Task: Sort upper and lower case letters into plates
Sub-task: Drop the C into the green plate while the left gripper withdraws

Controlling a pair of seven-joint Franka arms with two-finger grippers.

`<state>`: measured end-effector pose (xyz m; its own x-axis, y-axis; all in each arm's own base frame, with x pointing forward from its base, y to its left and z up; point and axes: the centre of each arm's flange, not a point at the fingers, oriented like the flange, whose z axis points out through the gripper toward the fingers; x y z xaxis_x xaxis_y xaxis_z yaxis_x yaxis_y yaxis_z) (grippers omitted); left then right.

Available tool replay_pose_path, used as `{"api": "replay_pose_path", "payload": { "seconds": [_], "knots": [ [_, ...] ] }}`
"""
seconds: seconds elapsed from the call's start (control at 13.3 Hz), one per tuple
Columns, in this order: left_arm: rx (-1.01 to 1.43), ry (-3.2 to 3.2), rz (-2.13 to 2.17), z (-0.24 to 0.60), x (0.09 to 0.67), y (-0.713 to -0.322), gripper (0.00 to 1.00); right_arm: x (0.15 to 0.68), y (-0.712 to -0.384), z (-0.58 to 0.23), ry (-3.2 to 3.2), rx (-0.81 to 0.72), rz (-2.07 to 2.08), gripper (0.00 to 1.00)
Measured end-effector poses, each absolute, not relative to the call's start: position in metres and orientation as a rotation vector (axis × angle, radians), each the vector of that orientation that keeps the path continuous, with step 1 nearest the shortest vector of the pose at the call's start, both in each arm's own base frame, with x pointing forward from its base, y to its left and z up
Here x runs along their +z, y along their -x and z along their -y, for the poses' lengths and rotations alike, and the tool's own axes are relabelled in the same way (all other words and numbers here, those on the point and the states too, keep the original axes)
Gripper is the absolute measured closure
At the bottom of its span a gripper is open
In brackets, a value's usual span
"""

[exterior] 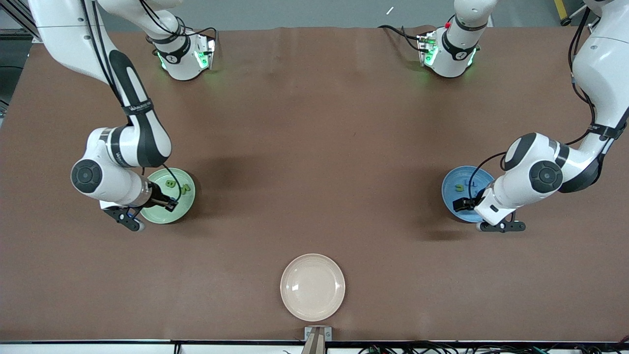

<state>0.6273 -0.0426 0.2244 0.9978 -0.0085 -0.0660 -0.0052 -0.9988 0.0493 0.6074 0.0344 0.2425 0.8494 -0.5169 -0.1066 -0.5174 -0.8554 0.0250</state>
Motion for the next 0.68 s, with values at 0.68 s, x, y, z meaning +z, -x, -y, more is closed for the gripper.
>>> {"api": "replay_pose_path", "payload": {
  "seconds": [0.68],
  "knots": [
    [-0.183,-3.142,-0.054,0.121,0.257,-0.638,0.0,0.194,-0.593,-0.026,3.026,0.188,-0.84,0.66]
  ]
}}
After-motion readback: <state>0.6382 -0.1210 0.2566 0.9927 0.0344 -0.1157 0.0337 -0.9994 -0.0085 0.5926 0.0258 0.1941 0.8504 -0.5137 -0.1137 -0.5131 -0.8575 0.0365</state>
